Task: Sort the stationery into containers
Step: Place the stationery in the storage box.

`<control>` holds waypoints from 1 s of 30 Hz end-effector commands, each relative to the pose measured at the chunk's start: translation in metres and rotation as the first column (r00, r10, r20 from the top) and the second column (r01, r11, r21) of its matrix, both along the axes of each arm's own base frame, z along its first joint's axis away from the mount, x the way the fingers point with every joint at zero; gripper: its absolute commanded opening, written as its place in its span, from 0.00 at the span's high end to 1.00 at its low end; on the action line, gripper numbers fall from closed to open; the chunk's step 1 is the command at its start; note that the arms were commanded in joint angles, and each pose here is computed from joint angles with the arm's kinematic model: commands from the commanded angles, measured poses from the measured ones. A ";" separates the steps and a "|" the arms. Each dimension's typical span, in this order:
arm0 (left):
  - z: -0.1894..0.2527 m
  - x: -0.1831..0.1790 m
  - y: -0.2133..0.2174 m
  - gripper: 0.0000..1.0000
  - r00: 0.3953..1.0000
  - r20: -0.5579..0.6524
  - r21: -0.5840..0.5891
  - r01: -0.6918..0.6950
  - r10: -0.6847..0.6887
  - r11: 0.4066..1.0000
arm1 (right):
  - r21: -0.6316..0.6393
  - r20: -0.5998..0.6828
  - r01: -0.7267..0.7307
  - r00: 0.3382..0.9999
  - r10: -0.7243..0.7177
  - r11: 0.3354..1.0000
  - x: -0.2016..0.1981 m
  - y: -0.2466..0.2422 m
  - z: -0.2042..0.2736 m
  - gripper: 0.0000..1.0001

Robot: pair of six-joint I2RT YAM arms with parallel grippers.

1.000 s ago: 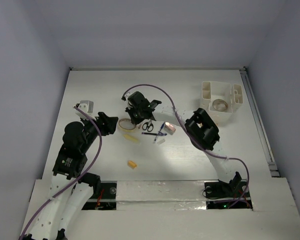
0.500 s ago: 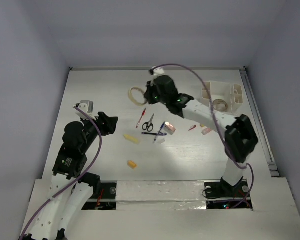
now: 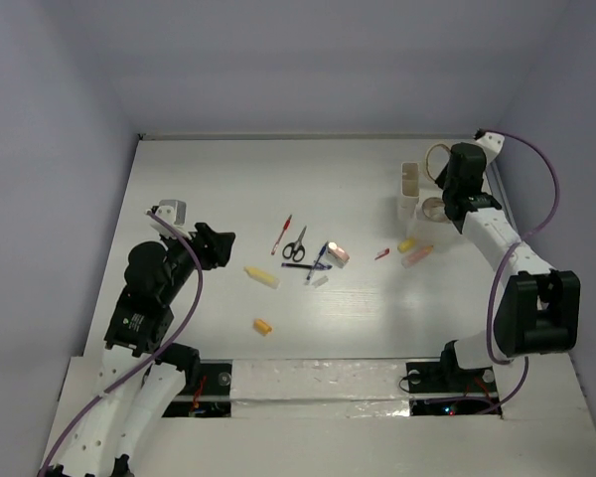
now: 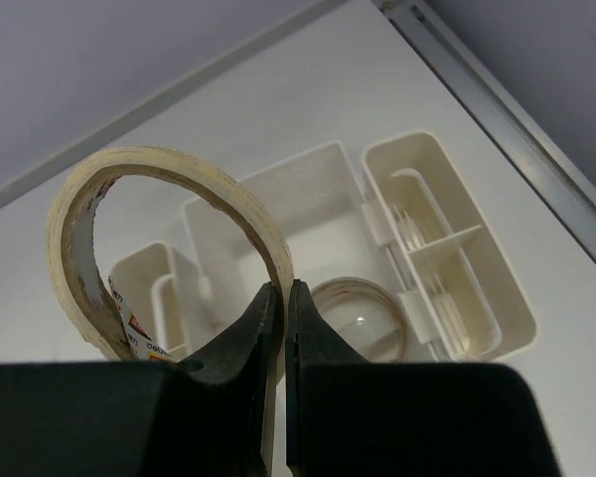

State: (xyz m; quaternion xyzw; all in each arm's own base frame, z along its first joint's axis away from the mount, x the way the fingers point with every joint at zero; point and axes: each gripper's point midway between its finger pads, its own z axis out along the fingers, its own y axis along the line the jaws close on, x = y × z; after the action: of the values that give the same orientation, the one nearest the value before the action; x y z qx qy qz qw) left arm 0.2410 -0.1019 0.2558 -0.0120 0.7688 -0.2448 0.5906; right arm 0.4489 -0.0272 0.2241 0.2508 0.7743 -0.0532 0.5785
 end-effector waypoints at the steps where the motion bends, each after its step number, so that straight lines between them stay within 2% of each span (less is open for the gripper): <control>1: 0.004 0.005 -0.003 0.43 1.000 0.019 -0.007 0.013 -0.012 1.000 | -0.005 0.000 0.097 0.995 -0.097 0.995 -0.003 -0.023 -0.008 0.98; 4: 0.002 0.007 -0.004 0.43 1.000 0.008 -0.004 0.014 -0.014 1.000 | -0.013 -0.017 0.119 0.993 -0.119 0.993 -0.004 -0.029 -0.017 0.92; 7: -0.003 0.009 -0.005 0.43 1.000 -0.008 0.000 0.014 -0.014 1.000 | -0.017 -0.024 0.129 0.991 -0.129 0.991 -0.005 -0.031 -0.020 0.78; 8: -0.004 0.010 -0.004 0.43 1.000 -0.013 0.000 0.012 -0.012 1.000 | -0.020 -0.025 0.129 0.991 -0.130 0.991 -0.006 -0.032 -0.020 0.66; 11: -0.007 0.012 -0.005 0.43 1.000 -0.029 0.004 0.011 -0.011 1.000 | -0.014 -0.023 0.112 0.993 -0.113 0.994 -0.007 -0.029 -0.019 0.55; 16: -0.018 0.019 -0.005 0.44 0.997 -0.072 0.015 0.008 -0.007 1.000 | 0.027 0.034 0.054 0.998 -0.055 0.998 -0.013 -0.018 0.004 0.54; 18: -0.022 0.021 -0.008 0.45 0.995 -0.093 0.015 0.020 -0.018 1.000 | 0.065 0.057 -0.049 0.997 0.045 0.997 -0.017 0.000 0.007 0.54; 20: -0.032 0.026 -0.011 0.45 0.991 -0.134 0.022 0.031 -0.028 0.999 | 0.113 0.160 -0.159 0.977 0.140 0.981 -0.025 0.020 0.034 0.56; 21: -0.032 0.027 -0.014 0.46 0.989 -0.143 0.016 0.045 -0.042 0.999 | 0.152 0.192 -0.321 0.937 0.291 0.935 -0.030 0.054 0.039 0.56; 23: -0.040 0.032 -0.018 0.46 0.983 -0.177 0.010 0.057 -0.054 0.998 | 0.196 0.232 -0.464 0.878 0.419 0.864 -0.042 0.094 0.040 0.57; 25: -0.037 0.035 -0.024 0.47 0.981 -0.179 -0.015 0.074 -0.075 0.997 | 0.203 0.235 -0.622 0.781 0.579 0.756 -0.065 0.151 0.039 0.57; 28: -0.041 0.042 -0.033 0.47 0.973 -0.209 -0.038 0.088 -0.094 0.995 | 0.188 0.177 -0.727 0.687 0.705 0.661 -0.093 0.202 0.023 0.57; 30: -0.041 0.045 -0.038 0.44 0.971 -0.218 -0.048 0.087 -0.095 0.995 | 0.222 0.153 -0.765 0.640 0.753 0.605 -0.108 0.219 0.007 0.57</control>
State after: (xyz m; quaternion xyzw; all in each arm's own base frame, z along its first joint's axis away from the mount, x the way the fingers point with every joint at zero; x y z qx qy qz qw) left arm 0.2735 -0.1254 0.1761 -0.0192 0.8556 -0.2483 0.4538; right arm 0.3690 0.1517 0.2491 0.0429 0.7840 0.2496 0.5668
